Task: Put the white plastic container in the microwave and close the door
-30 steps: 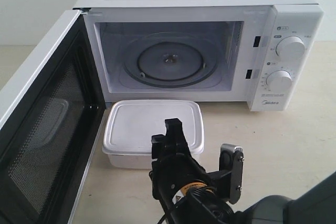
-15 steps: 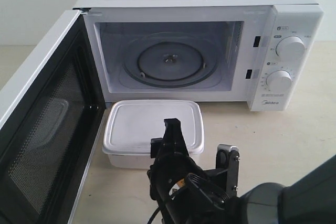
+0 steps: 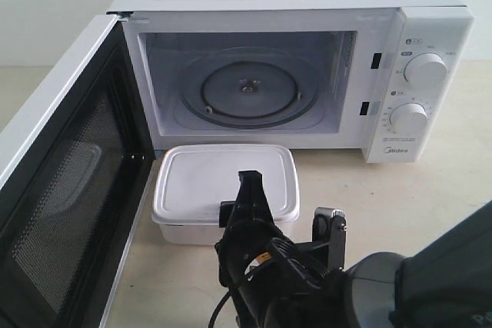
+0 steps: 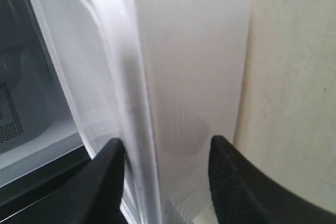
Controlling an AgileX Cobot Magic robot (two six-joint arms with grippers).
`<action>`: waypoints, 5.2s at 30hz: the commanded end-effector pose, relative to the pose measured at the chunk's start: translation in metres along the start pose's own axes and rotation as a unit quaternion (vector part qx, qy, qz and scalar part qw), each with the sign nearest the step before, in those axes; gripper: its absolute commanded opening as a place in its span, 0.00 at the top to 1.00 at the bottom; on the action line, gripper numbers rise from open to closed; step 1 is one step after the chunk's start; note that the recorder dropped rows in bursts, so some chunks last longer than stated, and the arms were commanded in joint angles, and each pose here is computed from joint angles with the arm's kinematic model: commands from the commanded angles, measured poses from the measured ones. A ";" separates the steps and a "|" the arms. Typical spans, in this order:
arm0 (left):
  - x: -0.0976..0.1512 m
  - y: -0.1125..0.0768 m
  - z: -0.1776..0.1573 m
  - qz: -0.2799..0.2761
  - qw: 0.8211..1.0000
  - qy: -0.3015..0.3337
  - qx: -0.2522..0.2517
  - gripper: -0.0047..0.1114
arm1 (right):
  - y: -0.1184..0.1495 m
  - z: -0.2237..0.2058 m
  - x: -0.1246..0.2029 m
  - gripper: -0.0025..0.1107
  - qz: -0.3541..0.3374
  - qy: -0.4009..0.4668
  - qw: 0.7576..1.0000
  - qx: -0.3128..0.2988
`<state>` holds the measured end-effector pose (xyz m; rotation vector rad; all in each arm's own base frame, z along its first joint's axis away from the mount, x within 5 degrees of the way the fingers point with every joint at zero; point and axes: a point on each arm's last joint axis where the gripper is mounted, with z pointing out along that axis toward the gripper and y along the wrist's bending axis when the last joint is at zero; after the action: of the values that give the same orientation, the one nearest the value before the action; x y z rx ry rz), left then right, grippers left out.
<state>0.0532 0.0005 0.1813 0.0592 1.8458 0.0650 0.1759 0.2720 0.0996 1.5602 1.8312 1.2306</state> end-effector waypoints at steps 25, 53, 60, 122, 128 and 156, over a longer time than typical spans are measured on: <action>0.001 -0.001 0.000 -0.001 1.000 -0.001 0.004 0.92 | 0.030 -0.012 0.014 0.98 -0.033 0.064 0.994 -0.082; 0.001 -0.001 0.000 -0.001 1.000 -0.001 0.004 0.92 | 0.053 -0.001 -0.008 0.98 -0.024 0.032 0.992 -0.119; 0.001 -0.001 0.000 -0.001 1.000 -0.001 0.004 0.92 | 0.062 0.005 -0.021 0.98 -0.030 0.019 0.992 -0.123; 0.001 -0.001 0.000 -0.001 1.000 -0.001 0.004 0.92 | 0.041 -0.038 -0.012 0.98 -0.090 0.074 0.987 -0.113; 0.001 -0.001 0.000 -0.001 1.000 -0.001 0.004 0.92 | 0.027 -0.043 -0.019 0.92 -0.089 0.089 0.989 -0.077; 0.001 -0.001 0.000 -0.001 1.000 -0.001 0.004 0.92 | -0.008 -0.048 -0.028 0.58 -0.061 0.046 0.997 0.000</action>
<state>0.0532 0.0005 0.1813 0.0592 1.8458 0.0650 0.1403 0.2288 0.1105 1.4102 1.9587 1.2797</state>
